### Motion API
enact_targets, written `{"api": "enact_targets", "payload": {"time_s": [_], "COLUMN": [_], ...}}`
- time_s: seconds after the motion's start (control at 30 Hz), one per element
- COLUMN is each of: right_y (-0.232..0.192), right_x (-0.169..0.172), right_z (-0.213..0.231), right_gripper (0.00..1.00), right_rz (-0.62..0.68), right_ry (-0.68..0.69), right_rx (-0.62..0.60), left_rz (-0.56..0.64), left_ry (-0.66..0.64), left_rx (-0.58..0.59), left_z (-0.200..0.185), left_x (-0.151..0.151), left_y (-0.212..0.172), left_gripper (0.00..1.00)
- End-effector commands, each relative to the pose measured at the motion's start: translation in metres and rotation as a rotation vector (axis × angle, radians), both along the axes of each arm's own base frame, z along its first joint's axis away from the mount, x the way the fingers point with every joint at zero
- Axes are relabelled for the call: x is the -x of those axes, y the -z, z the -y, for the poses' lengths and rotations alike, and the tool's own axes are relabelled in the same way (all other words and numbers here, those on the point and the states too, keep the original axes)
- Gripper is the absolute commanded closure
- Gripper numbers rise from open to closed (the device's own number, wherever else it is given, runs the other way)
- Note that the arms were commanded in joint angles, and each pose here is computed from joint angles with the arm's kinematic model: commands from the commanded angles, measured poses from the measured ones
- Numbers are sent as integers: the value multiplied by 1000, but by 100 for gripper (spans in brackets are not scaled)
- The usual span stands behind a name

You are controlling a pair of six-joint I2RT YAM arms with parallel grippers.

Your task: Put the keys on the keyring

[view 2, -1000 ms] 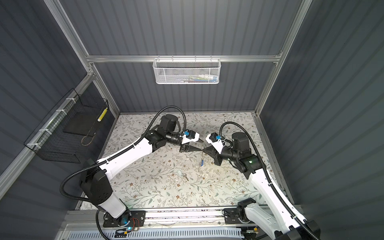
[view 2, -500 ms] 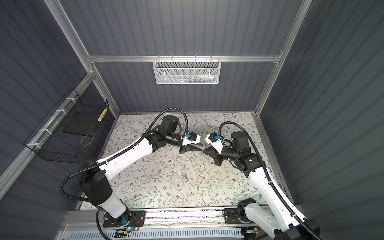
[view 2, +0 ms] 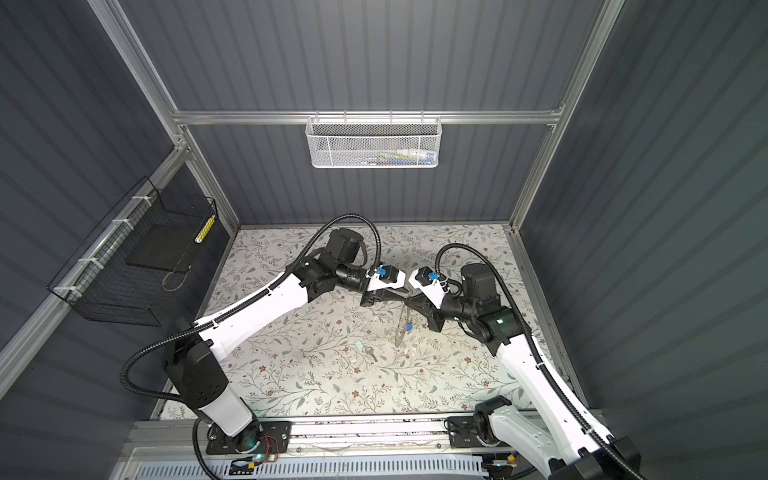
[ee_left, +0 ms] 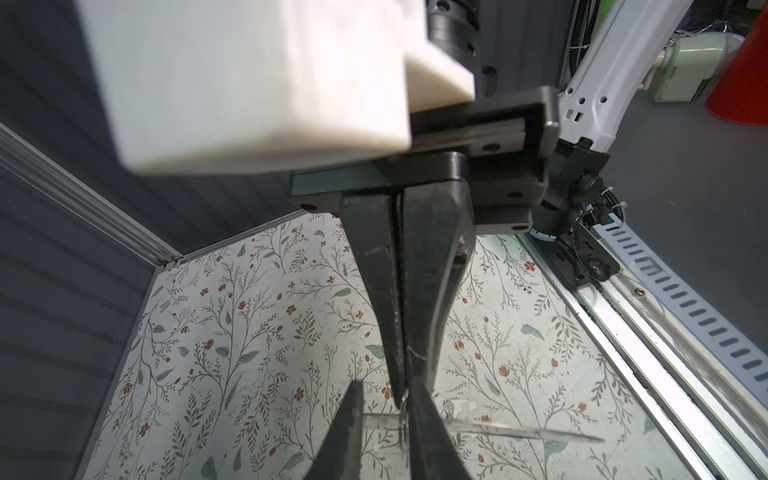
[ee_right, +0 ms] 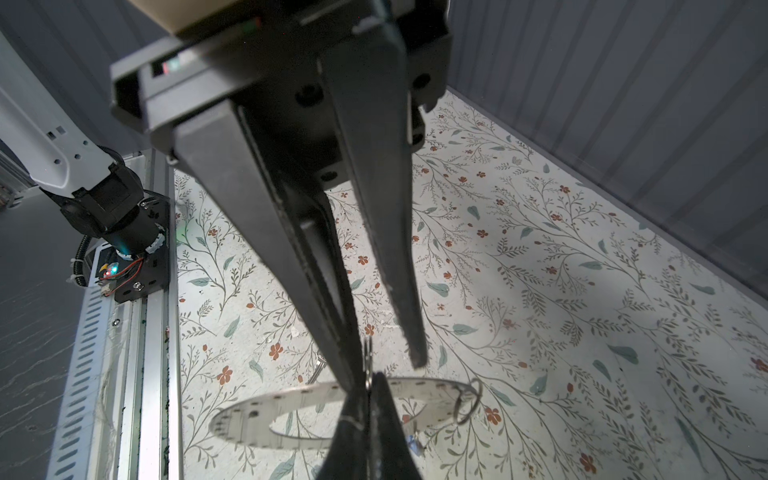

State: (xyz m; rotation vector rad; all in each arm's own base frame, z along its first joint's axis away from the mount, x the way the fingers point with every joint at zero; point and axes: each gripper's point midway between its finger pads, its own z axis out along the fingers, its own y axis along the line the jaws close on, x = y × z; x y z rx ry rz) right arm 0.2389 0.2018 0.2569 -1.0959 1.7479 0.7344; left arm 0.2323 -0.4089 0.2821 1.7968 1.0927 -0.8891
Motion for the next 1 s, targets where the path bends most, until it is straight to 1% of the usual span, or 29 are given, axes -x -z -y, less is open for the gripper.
{"api": "enact_targets", "payload": {"time_s": [0.0,0.27,0.5,0.6,0.67,0.77,0.87,0.97], "right_y": [-19,-21,-20,-20,-22,-31,-37,-37], "right_x": [-2,0,0,0,0,1,3,5], "right_z": [-1,0,-2,-1,1,6,13,19], "right_gripper": [99,98,96,91,86,77,72,70], "right_rz": [84,112,109,116,120,137,181,196], "right_ry": [-1,1,-5,2,15,48,85,118], "right_rx": [-12,-14,-8,-3,1,1,4,7], "left_rz": [-5,-14,-19,-32,-51,-85,-153,-200], "left_ry": [7,-1,24,40,50,47,51,48], "left_rx": [-31,-47,-37,-24,-12,11,93,185], "left_z": [2,2,4,4,4,4,1,-5], "left_x": [0,-2,4,7,11,11,7,-1], "left_y": [4,8,5,3,1,-2,-15,-31], "left_gripper": [77,79,92,100,100,100,100,100]}}
